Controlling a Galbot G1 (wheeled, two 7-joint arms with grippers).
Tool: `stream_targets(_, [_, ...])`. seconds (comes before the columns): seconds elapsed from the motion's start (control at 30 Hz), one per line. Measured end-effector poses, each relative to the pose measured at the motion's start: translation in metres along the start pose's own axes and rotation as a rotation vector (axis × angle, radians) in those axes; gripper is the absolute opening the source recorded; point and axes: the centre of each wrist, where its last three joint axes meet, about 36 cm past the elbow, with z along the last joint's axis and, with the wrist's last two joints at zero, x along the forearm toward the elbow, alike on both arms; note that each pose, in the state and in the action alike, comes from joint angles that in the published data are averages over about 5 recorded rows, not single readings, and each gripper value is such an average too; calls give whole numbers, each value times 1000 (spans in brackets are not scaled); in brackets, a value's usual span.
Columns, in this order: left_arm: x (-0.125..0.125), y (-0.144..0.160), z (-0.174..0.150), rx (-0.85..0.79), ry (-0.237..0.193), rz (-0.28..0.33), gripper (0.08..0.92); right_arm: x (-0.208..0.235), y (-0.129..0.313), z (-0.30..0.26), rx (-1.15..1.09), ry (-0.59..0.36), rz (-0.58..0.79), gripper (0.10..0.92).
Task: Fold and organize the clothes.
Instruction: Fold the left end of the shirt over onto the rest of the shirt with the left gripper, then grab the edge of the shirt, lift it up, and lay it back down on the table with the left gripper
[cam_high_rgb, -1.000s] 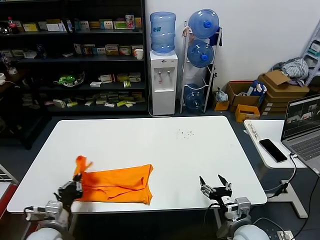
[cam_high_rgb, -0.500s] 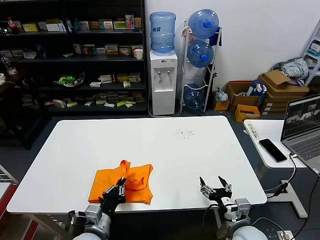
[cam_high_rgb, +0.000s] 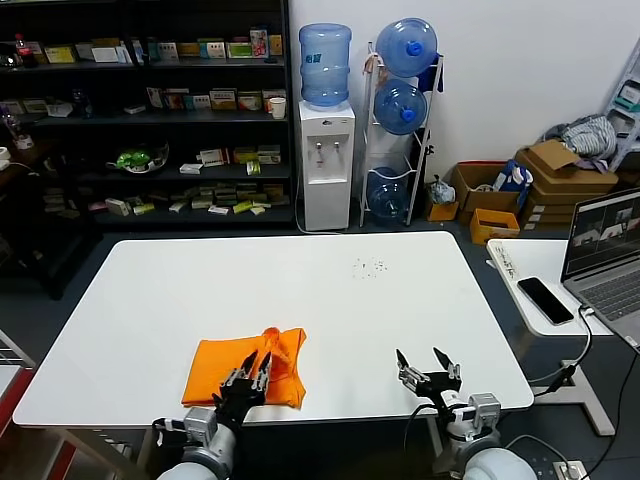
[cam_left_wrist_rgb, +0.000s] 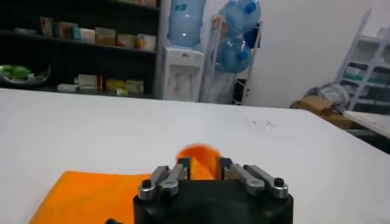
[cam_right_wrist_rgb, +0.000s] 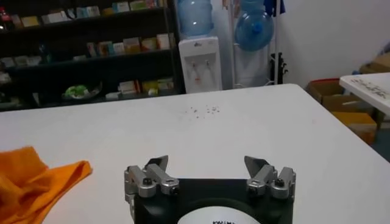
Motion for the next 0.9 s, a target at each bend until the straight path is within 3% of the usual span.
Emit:
stream_targets(0.27, [30,71,-34,48,48,-65,648,-7,5,1,-11,-4,-33,823])
stream_targets(0.47, [31,130,-35,39,139,-82,799,-8,9,2,-13,-1,-43,823])
stream_targets(0.63, [24,160,-27,58,197,-78,822,-7,8,3,-11,1,-39,823])
stream_targets(0.9, [3,178,-19,97,222,-64,823,-7,9,3,-14,2,-35,823])
